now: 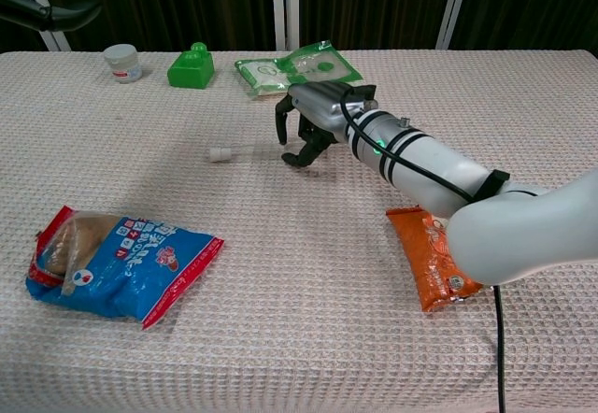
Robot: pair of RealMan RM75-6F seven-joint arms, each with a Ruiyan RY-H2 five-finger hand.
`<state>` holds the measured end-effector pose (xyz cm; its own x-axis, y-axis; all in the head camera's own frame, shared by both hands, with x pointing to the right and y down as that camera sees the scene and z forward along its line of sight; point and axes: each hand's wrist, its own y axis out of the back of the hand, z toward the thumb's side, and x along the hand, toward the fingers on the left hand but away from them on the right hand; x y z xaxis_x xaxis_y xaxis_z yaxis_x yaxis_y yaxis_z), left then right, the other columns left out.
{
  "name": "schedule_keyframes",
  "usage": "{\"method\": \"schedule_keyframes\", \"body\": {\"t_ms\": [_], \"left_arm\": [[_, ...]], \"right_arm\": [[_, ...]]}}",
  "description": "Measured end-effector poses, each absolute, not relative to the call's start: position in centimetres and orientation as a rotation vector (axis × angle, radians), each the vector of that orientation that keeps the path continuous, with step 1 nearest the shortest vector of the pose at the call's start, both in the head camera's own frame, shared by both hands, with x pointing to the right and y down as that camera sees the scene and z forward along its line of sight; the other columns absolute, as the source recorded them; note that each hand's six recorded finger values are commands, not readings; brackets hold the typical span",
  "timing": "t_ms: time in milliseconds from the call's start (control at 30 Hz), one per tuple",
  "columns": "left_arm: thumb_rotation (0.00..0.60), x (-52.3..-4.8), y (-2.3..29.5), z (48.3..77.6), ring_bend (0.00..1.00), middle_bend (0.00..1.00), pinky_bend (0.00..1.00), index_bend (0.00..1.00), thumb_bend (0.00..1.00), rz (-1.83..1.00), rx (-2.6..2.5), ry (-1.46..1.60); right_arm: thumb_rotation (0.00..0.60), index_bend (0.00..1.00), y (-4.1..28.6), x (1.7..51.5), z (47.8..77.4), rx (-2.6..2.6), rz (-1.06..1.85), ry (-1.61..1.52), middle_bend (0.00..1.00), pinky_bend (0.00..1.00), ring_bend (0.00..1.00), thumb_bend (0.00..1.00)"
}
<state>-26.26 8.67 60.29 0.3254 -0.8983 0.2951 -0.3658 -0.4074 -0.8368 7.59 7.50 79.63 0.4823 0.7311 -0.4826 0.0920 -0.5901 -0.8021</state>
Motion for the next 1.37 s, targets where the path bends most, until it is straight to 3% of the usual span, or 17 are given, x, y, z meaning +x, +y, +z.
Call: {"method": "schedule_keyframes", "body": {"t_ms": [133,400,467,567,633,733,800,967,1100,1367], "left_arm": [[0.449,-26.4,8.6,60.3,0.11,0.22,0.12,0.24,0.37,-1.028,-1.925,1.104],[0.449,-28.8,8.4,59.8,0.11,0.22,0.12,0.24,0.35,-1.104,-1.869,1.071],[0.456,-30.4,8.4,59.6,0.11,0.22,0.12,0.25,0.35,-1.155,-1.836,1.057],[0.478,-33.2,8.8,59.2,0.11,0.23,0.12,0.26,0.34,-1.240,-1.766,1.031],[0.480,-35.3,9.3,58.8,0.11,0.23,0.12,0.27,0.33,-1.291,-1.714,1.028],[0.480,-38.0,10.1,58.2,0.11,0.23,0.12,0.27,0.33,-1.337,-1.640,1.045],[0.480,-39.8,10.7,57.5,0.11,0.23,0.12,0.27,0.32,-1.361,-1.584,1.058],[0.488,-43.1,13.2,56.1,0.11,0.23,0.12,0.27,0.32,-1.407,-1.475,1.063],[0.495,-44.7,16.2,55.1,0.11,0.23,0.12,0.27,0.33,-1.441,-1.434,1.063],[0.494,-44.2,21.9,54.3,0.11,0.23,0.12,0.27,0.32,-1.448,-1.443,1.089]], "right_arm": [[0.600,0.36,7.7,7.6,79.2,-2.005,1.106,-0.684,1.00,1.00,1.00,0.05],[0.600,0.24,7.0,9.4,76.0,-1.976,1.047,-0.728,0.98,1.00,1.00,0.04],[0.600,0.24,6.6,10.7,74.4,-1.952,1.030,-0.751,0.93,1.00,0.99,0.06],[0.600,0.27,5.9,13.5,71.6,-1.912,1.021,-0.793,0.80,0.99,0.89,0.17],[0.600,0.29,5.5,15.7,69.7,-1.886,1.027,-0.822,0.70,0.91,0.77,0.22],[0.600,0.26,5.1,20.2,66.4,-1.830,1.058,-0.858,0.52,0.60,0.53,0.24],[0.600,0.18,4.9,24.0,64.4,-1.771,1.106,-0.864,0.36,0.35,0.33,0.25],[0.600,0.01,7.1,33.1,60.7,-1.654,1.259,-0.860,0.15,0.11,0.08,0.25],[0.600,0.00,10.4,37.7,59.4,-1.639,1.334,-0.904,0.09,0.05,0.02,0.25],[0.600,0.00,16.1,42.2,57.3,-1.633,1.346,-1.051,0.09,0.05,0.02,0.25]]}}
